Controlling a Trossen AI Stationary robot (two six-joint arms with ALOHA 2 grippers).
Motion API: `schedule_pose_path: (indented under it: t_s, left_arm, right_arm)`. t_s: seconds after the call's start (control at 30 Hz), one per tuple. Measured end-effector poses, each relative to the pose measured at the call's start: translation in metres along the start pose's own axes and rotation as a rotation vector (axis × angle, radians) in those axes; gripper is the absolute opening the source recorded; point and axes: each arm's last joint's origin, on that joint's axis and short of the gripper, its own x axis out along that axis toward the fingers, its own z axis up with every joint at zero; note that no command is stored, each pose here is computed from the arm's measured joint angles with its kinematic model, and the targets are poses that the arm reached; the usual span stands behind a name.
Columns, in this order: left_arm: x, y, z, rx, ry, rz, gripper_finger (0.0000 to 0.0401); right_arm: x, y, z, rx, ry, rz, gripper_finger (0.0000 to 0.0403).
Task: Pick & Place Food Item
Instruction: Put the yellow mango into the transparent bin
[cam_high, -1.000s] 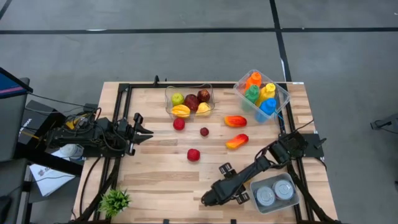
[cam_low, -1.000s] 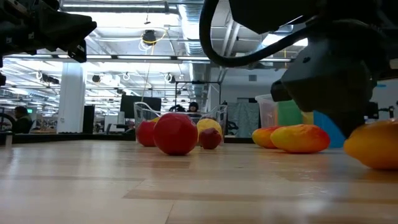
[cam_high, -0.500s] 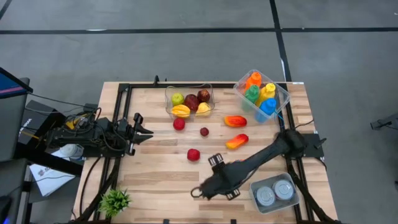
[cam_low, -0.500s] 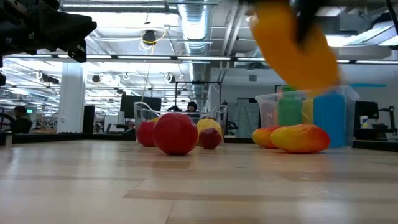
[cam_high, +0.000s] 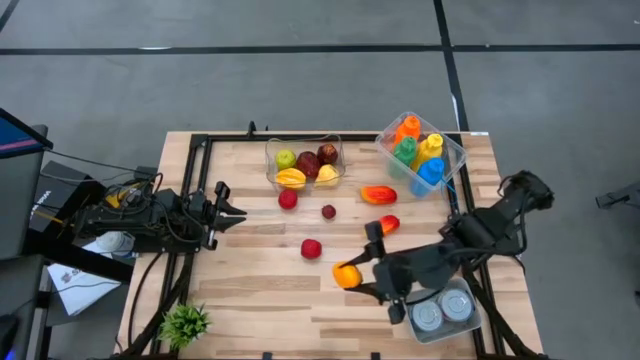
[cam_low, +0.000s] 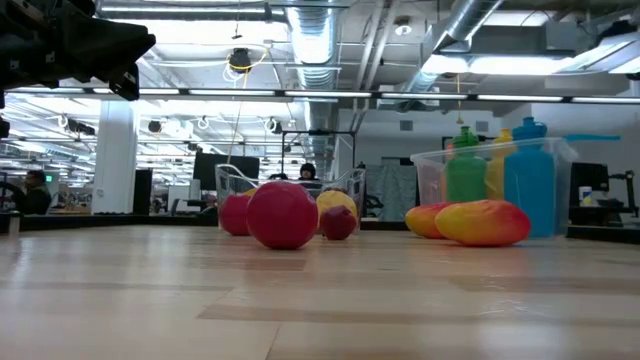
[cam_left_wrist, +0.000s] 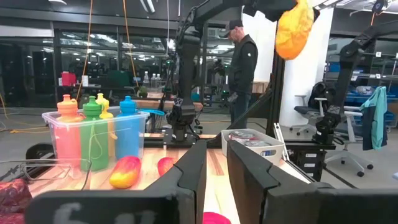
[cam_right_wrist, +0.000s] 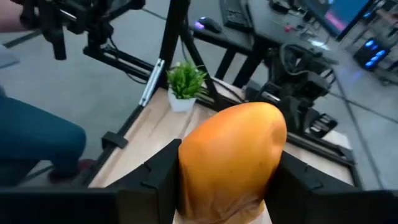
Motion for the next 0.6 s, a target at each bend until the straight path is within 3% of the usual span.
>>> schedule_pose_path:
  t_s: [0.4,0.6]
  left_arm:
    - [0.000,0.000,0.000,0.000,-0.001,0.000,0.0053]
    - [0.000,0.000,0.000,0.000,-0.001,0.000,0.0053]
  right_arm:
    - [0.026,0.004,-0.036,-0.044,0.102,-0.060,0.0176]
    - [0.061,-0.030,-0.069,-0.064,0.155,-0.211,0.0176]
